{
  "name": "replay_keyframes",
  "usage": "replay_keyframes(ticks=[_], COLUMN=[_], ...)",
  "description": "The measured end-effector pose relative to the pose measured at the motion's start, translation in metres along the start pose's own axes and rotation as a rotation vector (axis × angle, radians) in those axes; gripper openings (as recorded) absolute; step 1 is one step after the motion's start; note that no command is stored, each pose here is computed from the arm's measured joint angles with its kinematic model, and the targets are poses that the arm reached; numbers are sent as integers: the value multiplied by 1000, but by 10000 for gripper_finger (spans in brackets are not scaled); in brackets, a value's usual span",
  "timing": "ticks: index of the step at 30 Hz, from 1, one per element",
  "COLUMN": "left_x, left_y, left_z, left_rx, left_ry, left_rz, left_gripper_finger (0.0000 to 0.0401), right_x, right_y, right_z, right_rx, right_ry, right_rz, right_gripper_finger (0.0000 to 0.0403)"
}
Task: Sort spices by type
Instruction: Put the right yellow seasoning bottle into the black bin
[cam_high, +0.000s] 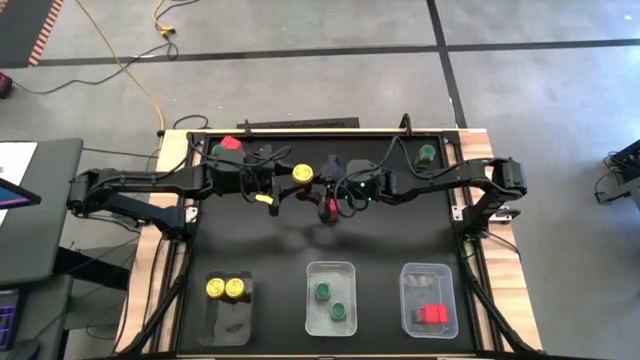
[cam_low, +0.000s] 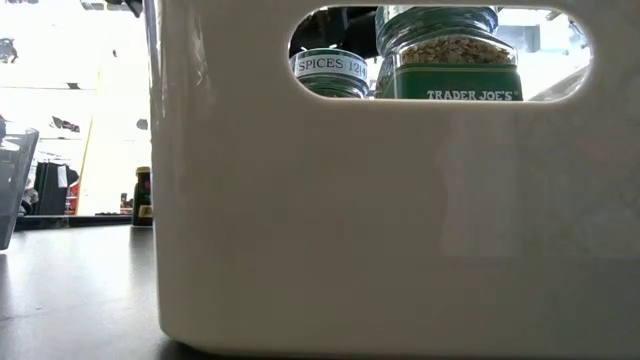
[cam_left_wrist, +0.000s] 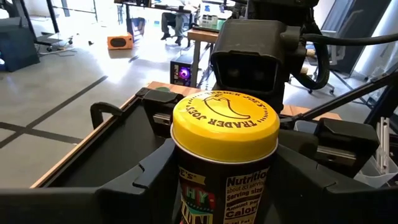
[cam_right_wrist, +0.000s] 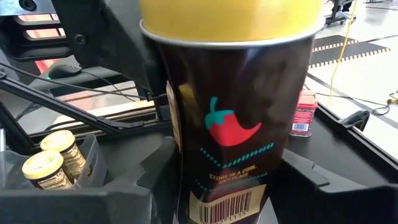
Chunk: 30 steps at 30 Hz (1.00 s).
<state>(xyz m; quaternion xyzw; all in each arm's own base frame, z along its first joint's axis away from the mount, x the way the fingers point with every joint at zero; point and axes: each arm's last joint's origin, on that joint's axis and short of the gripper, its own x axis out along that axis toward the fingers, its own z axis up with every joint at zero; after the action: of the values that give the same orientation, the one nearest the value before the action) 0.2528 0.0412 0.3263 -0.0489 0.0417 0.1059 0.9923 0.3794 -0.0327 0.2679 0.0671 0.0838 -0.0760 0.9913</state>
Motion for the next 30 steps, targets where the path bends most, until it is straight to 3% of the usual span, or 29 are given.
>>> replay_keyframes(ticks=[12, 22, 30], left_x=[0, 0, -11], left_y=[0, 0, 1], left_z=[-1, -1, -1], left_rx=[-24, -34, -21], left_ry=[9, 11, 72], left_rz=[-11, -14, -10], left_gripper_finger=[209, 290, 300], right_x=[0, -1, -23], right_y=[0, 0, -7], right_z=[0, -3, 17], right_rx=[1, -5, -34], right_ry=[4, 36, 50], right_rz=[1, 3, -17], right_gripper_finger=[218, 217, 217])
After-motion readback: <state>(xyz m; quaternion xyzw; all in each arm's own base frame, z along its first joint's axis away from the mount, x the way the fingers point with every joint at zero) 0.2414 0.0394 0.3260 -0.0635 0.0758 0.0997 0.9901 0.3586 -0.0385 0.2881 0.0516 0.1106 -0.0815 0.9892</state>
